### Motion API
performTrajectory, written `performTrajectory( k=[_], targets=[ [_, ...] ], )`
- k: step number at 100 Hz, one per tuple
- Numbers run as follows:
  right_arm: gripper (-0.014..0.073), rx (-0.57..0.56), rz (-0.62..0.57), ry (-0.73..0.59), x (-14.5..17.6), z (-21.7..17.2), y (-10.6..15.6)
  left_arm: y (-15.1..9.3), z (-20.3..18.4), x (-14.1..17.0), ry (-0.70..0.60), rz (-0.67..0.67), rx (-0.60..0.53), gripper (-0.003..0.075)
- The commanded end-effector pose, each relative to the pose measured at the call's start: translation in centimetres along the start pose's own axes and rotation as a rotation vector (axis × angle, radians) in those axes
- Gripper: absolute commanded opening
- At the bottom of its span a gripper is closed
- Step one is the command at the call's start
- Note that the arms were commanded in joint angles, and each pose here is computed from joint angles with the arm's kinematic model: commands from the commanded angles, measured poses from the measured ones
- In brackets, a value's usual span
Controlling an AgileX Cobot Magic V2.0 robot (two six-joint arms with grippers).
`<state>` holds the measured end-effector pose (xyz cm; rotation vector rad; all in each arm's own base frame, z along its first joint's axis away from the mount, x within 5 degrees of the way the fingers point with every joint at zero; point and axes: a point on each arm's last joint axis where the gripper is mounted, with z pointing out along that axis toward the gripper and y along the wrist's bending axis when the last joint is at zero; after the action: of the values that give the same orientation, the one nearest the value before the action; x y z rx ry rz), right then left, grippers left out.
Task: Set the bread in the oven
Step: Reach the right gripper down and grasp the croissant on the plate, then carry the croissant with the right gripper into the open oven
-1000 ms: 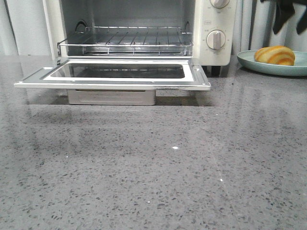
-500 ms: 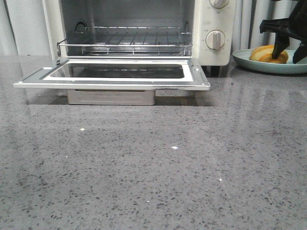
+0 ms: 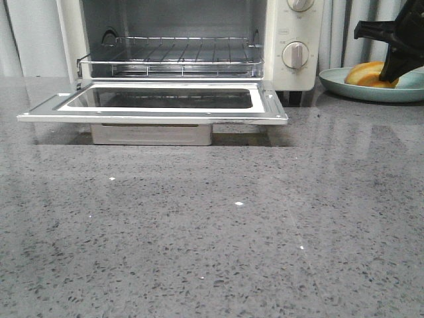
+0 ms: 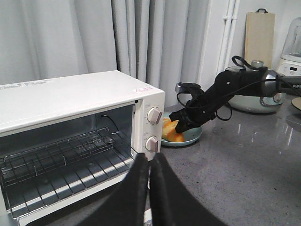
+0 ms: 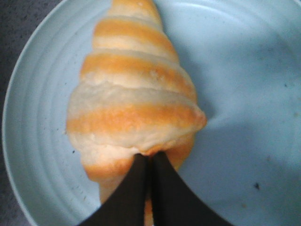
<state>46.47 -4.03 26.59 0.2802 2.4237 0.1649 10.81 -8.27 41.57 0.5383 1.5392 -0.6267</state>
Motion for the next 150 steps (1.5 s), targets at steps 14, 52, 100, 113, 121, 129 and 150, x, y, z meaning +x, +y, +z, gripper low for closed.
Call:
performTrajectory(
  k=[14,52,100,113,121,129,150],
  targets=[
    [-0.0066,-0.036,-0.045,-0.323,-4.1,-11.4,1.6,0.1,-0.2,-1.4,-0.071,-0.013,-0.025,-0.0022],
    [-0.0066,-0.119,-0.205,-0.472,-3.0,-23.0,5.9,0.2,-0.2,-1.3,-0.064,0.016,-0.034,-0.0022],
    [-0.0066,-0.526,-0.451,-0.580,3.9,-34.0,16.7,0.2,-0.2,-1.4,-0.067,0.018,-0.037,-0.0022],
    [-0.0066,-0.591,-0.544,-0.519,5.2,-32.4,19.9,0.2,-0.2,-1.4,-0.067,0.018,-0.037,-0.0022],
    [-0.0066,-0.601,-0.564,-0.484,5.4,-30.4,21.4,0.2,-0.2,-1.4,-0.067,0.018,-0.037,-0.0022],
    [-0.0066,-0.589,-0.566,-0.453,5.3,-28.0,22.5,0.2,-0.2,-1.4,-0.067,0.018,-0.037,-0.0022],
    [-0.0067,-0.563,-0.600,-0.351,5.8,-21.7,24.7,0.2,-0.4,-1.4,-0.070,0.019,-0.035,-0.0022]
  ],
)
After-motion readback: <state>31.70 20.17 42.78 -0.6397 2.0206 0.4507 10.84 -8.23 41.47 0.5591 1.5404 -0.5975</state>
